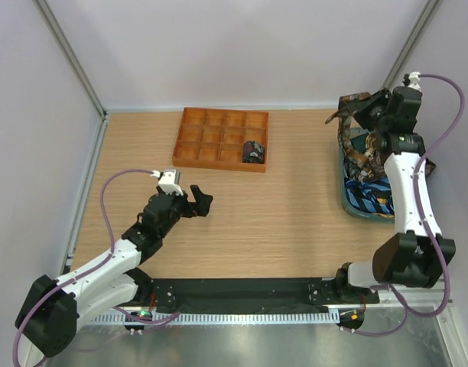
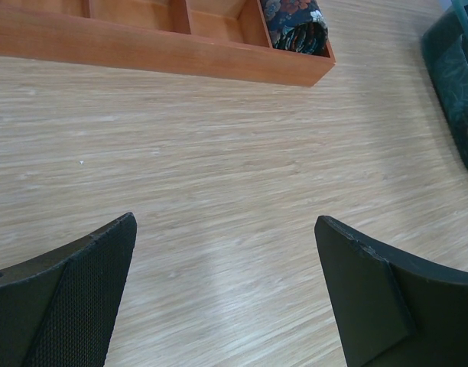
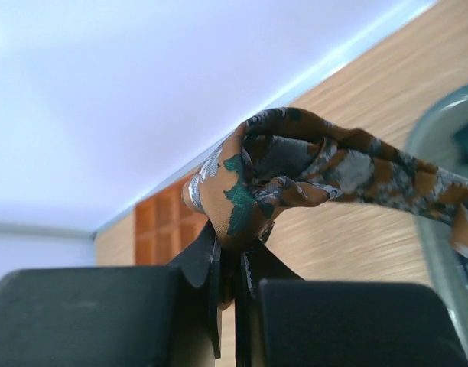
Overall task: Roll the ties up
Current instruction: Move the tie to the center of the board
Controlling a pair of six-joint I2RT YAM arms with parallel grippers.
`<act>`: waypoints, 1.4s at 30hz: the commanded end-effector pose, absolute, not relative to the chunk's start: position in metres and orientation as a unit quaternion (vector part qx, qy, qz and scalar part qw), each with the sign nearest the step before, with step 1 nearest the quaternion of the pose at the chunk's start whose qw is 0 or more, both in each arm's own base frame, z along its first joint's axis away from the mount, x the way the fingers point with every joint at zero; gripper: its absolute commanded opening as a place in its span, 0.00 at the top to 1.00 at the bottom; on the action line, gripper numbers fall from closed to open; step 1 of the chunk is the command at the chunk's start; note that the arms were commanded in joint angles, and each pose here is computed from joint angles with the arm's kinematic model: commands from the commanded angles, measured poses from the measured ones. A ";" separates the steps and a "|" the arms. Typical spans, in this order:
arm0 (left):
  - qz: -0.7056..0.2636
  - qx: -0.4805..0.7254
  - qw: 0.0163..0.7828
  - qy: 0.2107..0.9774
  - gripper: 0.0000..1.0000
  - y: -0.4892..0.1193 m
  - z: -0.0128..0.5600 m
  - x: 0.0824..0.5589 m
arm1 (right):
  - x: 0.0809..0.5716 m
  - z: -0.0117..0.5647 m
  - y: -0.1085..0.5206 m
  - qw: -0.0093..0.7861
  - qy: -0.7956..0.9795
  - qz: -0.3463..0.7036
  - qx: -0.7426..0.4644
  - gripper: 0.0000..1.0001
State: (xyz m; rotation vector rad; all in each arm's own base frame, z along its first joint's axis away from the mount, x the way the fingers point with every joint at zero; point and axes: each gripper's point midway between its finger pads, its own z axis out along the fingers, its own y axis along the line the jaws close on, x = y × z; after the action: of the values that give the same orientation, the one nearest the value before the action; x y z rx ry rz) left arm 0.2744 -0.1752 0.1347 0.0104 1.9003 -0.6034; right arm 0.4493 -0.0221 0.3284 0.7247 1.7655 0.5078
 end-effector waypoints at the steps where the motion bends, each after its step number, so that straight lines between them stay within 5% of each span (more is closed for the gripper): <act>1: -0.274 0.013 0.570 0.775 0.00 -0.184 0.163 0.281 | 0.410 0.380 0.039 0.571 0.743 0.306 0.165 0.99; 11: -0.297 0.046 0.567 0.767 0.00 -0.197 0.167 0.276 | 0.298 0.467 0.133 0.588 0.701 0.402 0.021 0.99; 27: -0.334 0.093 0.573 0.743 0.00 -0.213 0.176 0.261 | 0.181 0.629 0.138 0.652 0.558 0.514 0.001 0.99; 36: -0.388 0.121 0.580 0.705 0.00 -0.224 0.202 0.243 | 0.167 0.626 0.133 0.635 0.534 0.556 0.048 0.99; 42: -0.436 0.119 0.588 0.671 0.00 -0.228 0.230 0.229 | 0.212 0.546 0.138 0.581 0.602 0.539 0.102 0.99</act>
State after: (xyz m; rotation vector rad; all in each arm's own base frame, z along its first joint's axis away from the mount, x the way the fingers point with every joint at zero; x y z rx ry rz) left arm 0.2376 -0.2181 0.2036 0.2481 1.6508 -0.9218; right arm 0.1905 0.1350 0.5739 0.1674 1.3433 1.2402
